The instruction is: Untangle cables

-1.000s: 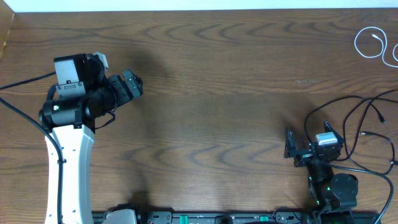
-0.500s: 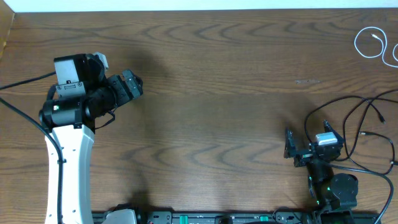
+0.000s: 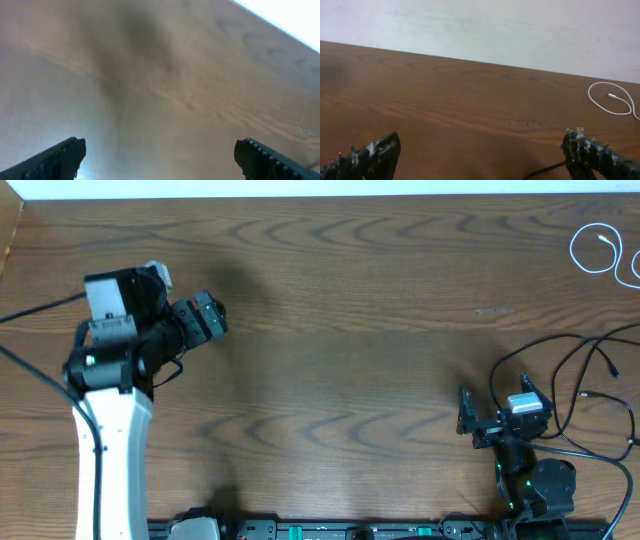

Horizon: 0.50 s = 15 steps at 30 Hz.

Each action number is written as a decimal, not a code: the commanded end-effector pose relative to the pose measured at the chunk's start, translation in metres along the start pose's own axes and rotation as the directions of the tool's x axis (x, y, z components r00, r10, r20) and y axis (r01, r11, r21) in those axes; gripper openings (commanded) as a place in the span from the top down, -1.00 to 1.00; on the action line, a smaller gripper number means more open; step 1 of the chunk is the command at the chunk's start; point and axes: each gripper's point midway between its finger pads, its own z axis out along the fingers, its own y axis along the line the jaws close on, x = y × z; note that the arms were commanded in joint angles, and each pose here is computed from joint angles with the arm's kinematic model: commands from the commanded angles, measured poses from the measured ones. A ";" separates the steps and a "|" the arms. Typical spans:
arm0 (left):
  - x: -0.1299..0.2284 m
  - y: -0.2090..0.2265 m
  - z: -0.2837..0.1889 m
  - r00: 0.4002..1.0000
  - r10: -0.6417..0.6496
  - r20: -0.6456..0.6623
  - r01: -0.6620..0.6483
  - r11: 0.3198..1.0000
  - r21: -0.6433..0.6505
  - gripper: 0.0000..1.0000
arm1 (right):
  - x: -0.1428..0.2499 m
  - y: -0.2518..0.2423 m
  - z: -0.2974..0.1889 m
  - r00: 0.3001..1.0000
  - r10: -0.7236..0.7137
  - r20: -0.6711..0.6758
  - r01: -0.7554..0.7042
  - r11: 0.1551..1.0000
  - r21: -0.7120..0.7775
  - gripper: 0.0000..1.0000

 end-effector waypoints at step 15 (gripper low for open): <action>0.068 -0.002 -0.050 0.759 0.375 0.532 -0.431 0.902 -0.022 -1.00 | 0.000 0.000 0.000 1.000 -0.004 0.002 0.004 1.000 0.000 -0.99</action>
